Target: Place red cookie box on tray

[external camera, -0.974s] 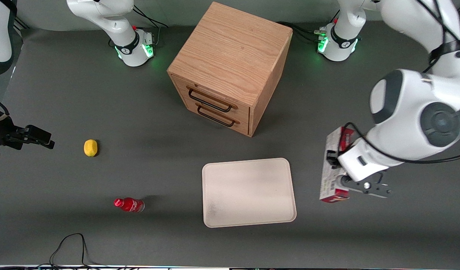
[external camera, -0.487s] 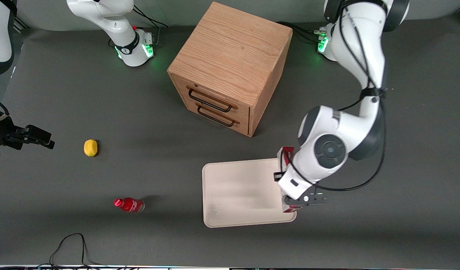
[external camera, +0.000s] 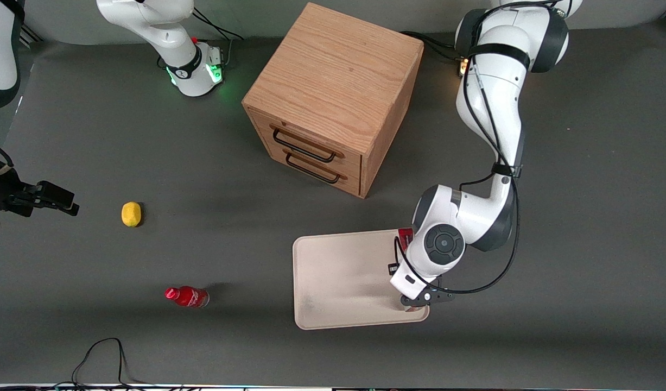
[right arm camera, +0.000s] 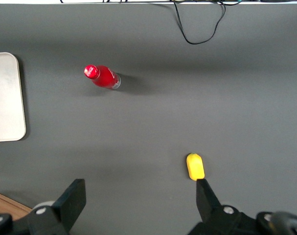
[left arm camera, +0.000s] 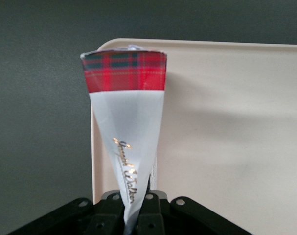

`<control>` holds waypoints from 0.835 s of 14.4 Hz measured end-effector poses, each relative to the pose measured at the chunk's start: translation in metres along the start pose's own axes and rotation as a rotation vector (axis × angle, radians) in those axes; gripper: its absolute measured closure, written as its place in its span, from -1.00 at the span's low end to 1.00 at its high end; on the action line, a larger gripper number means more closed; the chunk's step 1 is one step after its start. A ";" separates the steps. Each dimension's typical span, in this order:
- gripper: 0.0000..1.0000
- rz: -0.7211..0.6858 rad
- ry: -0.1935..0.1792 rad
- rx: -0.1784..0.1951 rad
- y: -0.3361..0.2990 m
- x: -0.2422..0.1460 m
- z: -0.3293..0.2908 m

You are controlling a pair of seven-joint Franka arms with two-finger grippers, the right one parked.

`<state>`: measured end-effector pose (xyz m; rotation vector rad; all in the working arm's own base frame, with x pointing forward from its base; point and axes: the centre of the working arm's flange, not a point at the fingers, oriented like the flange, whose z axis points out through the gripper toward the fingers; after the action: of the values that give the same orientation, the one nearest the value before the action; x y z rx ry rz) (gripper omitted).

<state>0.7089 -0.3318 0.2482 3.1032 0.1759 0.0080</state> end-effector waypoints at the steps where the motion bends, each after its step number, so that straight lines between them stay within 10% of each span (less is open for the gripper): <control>1: 0.83 -0.001 -0.002 0.002 0.000 0.000 0.003; 3: 0.73 0.000 -0.005 0.005 -0.001 0.000 0.006; 12: -1.00 0.042 0.091 -0.032 0.005 0.006 -0.031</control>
<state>0.7156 -0.3349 0.2795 3.0762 0.1121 0.1515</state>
